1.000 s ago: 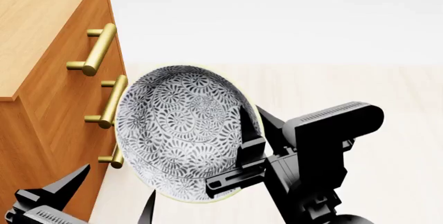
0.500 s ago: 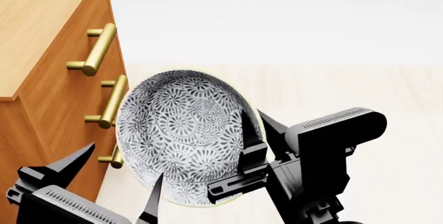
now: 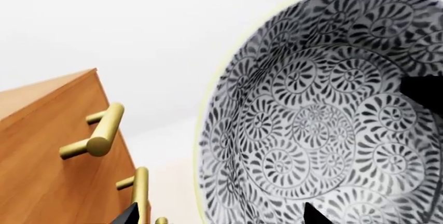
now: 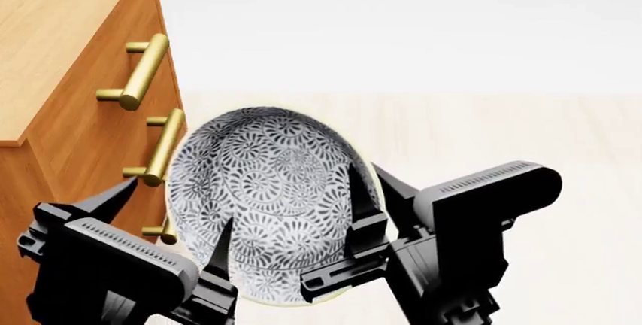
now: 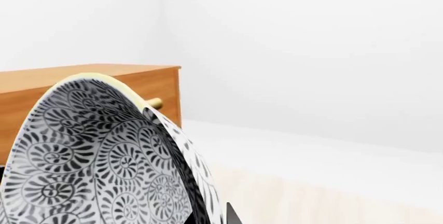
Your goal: Put the bowl on top of the cabinet.
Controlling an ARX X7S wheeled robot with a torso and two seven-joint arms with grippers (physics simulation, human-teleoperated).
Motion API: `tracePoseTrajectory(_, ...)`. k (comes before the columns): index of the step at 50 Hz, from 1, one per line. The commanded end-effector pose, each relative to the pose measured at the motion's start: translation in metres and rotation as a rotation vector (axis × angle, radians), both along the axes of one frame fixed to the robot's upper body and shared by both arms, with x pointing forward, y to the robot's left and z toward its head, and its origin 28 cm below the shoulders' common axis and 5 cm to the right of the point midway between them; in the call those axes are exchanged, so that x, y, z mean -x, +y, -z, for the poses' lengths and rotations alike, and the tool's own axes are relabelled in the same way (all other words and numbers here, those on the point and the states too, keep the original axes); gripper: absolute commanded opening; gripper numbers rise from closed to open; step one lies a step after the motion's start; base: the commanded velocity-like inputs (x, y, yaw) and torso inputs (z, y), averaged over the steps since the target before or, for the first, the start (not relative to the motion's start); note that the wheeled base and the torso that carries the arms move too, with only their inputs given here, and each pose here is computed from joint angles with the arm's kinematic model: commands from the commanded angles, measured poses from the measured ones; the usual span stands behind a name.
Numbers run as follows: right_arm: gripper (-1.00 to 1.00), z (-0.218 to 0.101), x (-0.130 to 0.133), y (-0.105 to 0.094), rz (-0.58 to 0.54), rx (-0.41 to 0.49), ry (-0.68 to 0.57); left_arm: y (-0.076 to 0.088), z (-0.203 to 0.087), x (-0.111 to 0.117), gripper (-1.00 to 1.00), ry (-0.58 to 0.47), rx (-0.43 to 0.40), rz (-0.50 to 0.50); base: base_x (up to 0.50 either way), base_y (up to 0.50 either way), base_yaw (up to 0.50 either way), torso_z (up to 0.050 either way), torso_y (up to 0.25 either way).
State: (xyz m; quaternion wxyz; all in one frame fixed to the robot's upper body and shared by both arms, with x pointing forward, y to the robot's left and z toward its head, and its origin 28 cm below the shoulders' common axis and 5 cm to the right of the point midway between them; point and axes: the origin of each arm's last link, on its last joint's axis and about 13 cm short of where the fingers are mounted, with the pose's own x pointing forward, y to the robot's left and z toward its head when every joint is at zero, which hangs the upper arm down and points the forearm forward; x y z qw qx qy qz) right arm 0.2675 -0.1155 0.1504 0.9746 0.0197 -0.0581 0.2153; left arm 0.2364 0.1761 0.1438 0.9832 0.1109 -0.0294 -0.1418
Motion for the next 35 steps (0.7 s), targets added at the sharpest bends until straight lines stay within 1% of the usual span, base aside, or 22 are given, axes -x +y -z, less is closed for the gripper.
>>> tracePoseTrajectory(1,-1.0,-0.0054,0.0034,0.0012,-0.014,0.006,-0.032,0.0023,-0.0009,-0.0126,1.0,0.021,0.004,-0.019,0.0,0.0,0.0,0.0,0.0)
tracePoseTrajectory(9,-1.0,-0.0032,0.0028,0.0009,-0.014,0.005,-0.03,0.002,0.001,-0.0212,1.0,0.034,0.006,-0.026,0.0,0.0,0.0,0.0,0.0)
tracePoseTrajectory(18,-1.0,-0.0011,0.0025,-0.0004,-0.008,0.001,-0.027,0.0023,0.0021,-0.0194,1.0,0.031,-0.004,-0.018,0.0,0.0,0.0,0.0,0.001)
tracePoseTrajectory(19,-1.0,-0.0006,0.0022,-0.0004,-0.006,0.001,-0.026,0.0027,0.0029,-0.0191,1.0,0.025,0.001,-0.034,0.0,0.0,0.0,0.0,0.0)
tracePoseTrajectory(20,-1.0,-0.0004,0.0023,-0.0004,-0.007,0.002,-0.025,0.0032,0.003,-0.0194,-1.0,0.027,0.011,-0.044,0.0,0.0,0.0,0.0,0.0)
tracePoseTrajectory(21,-1.0,0.0,0.0022,-0.0003,-0.006,0.001,-0.024,0.0025,0.0043,-0.018,-1.0,0.02,-0.011,-0.018,0.0,0.0,0.0,0.0,0.0)
tracePoseTrajectory(22,-1.0,0.0001,0.0023,-0.0002,-0.007,0.003,-0.024,0.0024,0.0047,-0.0177,-1.0,0.018,-0.009,-0.03,0.0,0.0,0.0,0.0,0.0)
tracePoseTrajectory(35,-1.0,0.0012,0.0014,0.0005,-0.004,0.009,-0.023,0.0034,0.0061,-0.0179,-1.0,0.015,-0.002,-0.027,0.0,0.0,0.0,0.001,0.0)
